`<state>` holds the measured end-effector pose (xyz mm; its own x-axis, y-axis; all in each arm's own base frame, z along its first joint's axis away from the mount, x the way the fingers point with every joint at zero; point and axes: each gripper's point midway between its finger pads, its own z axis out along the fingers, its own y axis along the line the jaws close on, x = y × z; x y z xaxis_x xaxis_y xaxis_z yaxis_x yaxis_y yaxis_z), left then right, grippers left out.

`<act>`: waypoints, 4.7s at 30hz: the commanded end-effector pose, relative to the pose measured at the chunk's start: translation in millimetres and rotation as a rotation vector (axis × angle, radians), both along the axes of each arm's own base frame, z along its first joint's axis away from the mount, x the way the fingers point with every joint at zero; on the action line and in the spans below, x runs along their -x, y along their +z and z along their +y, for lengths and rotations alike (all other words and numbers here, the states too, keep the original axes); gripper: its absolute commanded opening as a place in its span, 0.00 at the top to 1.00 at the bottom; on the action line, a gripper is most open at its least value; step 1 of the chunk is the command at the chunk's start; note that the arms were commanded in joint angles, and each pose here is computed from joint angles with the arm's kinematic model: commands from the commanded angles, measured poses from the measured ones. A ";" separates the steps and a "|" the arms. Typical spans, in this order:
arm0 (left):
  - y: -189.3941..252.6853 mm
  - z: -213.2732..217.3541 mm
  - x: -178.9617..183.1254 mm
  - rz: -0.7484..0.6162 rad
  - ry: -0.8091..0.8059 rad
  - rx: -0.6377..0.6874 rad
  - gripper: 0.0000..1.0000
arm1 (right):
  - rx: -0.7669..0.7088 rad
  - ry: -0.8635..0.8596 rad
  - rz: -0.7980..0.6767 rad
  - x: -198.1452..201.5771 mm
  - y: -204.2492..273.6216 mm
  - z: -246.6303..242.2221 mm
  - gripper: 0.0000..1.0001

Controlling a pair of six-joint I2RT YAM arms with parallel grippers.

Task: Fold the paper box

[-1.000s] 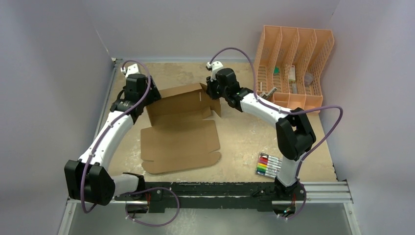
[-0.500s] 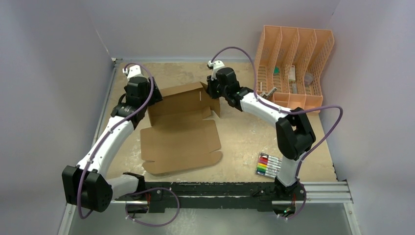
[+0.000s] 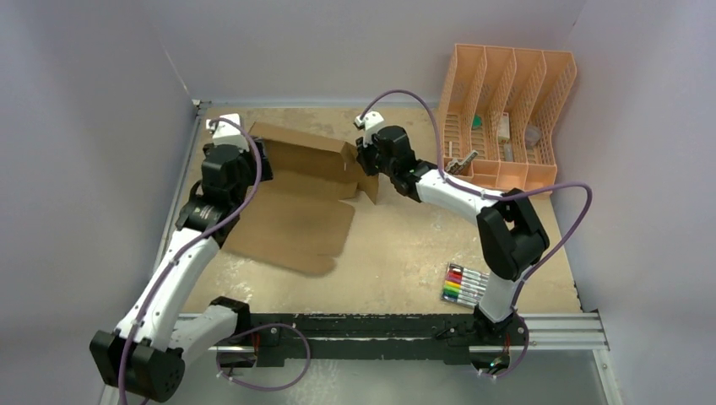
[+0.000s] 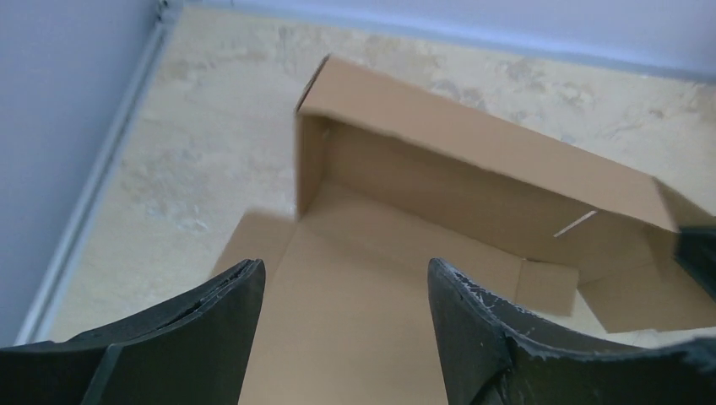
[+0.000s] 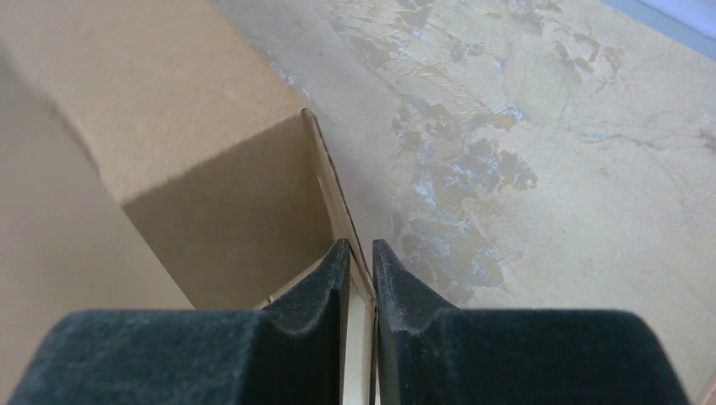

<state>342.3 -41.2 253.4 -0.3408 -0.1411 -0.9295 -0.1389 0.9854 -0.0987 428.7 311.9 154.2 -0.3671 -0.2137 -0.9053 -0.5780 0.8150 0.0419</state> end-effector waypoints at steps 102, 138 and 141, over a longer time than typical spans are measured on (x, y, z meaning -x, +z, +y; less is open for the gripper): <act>-4.0 -20.4 -126.6 -0.237 -0.055 0.201 0.26 | -0.040 0.096 -0.030 3.4 17.8 30.2 0.88; -44.9 -31.2 -157.1 0.101 -0.270 0.540 0.30 | -0.083 -0.026 -0.030 -40.2 41.5 17.9 0.92; -46.0 -40.1 -137.5 0.149 -0.275 0.542 0.30 | -0.093 -0.049 -0.027 -47.5 42.5 9.6 0.92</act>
<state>517.6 -31.1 195.7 -0.4425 -0.4664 -0.7660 -0.0111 0.8569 -0.5154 460.4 308.0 150.9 -0.4245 -0.2182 -0.8787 -0.5397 0.8403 0.0521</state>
